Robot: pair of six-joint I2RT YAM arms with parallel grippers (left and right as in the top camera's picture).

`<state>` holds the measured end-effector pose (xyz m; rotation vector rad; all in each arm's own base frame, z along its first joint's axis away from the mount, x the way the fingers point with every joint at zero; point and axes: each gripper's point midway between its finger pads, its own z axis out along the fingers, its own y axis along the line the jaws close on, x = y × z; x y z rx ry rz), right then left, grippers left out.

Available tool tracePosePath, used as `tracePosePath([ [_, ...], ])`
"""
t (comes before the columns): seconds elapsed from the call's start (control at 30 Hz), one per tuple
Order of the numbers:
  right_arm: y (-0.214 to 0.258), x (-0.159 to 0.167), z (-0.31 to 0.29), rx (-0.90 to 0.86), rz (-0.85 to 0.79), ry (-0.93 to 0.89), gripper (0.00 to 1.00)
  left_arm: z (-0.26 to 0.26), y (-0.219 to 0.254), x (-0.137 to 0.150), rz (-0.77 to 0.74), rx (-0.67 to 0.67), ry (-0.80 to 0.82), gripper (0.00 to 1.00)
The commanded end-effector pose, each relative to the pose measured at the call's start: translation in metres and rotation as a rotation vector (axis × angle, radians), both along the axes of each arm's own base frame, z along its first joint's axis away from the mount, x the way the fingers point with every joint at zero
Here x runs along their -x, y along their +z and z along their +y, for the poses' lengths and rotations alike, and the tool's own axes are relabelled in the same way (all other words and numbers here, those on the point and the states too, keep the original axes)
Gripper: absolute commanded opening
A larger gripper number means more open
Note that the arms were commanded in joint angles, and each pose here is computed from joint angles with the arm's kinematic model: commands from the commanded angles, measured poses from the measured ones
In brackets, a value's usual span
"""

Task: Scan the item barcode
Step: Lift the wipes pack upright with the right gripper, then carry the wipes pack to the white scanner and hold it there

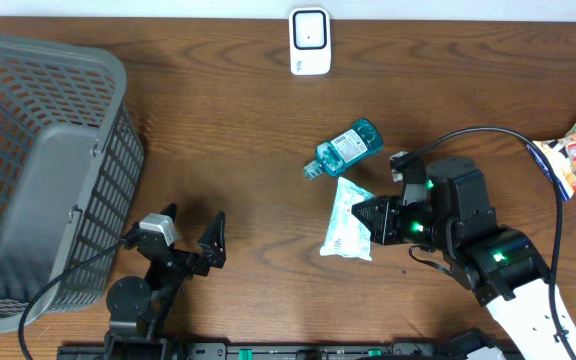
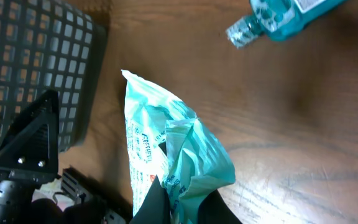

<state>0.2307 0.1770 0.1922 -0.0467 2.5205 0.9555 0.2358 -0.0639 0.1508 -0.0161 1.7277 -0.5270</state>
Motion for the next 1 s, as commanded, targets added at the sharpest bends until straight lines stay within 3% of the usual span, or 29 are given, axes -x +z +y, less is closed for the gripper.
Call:
tracePosePath([
  [0.0, 0.005, 0.004, 0.006, -0.025, 0.009, 0.02, 0.01, -0.002, -0.015, 0.001, 0.037, -0.001, -0.009, 0.99],
  [0.27, 0.007, 0.009, 0.011, -0.053, 0.016, 0.056, 0.01, -0.002, -0.015, 0.001, 0.037, -0.001, -0.009, 0.99],
  [0.4, 0.001, -0.005, -0.003, 0.101, -0.133, 0.092, 0.01, -0.002, -0.016, 0.001, 0.037, -0.001, -0.009, 0.99],
  [0.53, 0.007, -0.034, -0.017, 0.267, -0.343, 0.114, 0.01, -0.002, -0.015, 0.001, 0.037, -0.001, -0.009, 0.99],
  [0.63, 0.031, -0.057, -0.01, 0.275, -0.52, 0.132, 0.02, -0.002, -0.016, 0.001, 0.037, -0.001, -0.009, 0.99],
  [0.77, 0.056, -0.098, -0.026, 0.396, -0.705, 0.003, 0.02, -0.002, -0.016, 0.001, 0.037, -0.001, -0.009, 0.99],
  [0.97, 0.06, -0.149, -0.04, 0.518, -0.808, -0.151, 0.01, -0.002, -0.016, 0.001, 0.037, -0.001, -0.009, 0.99],
])
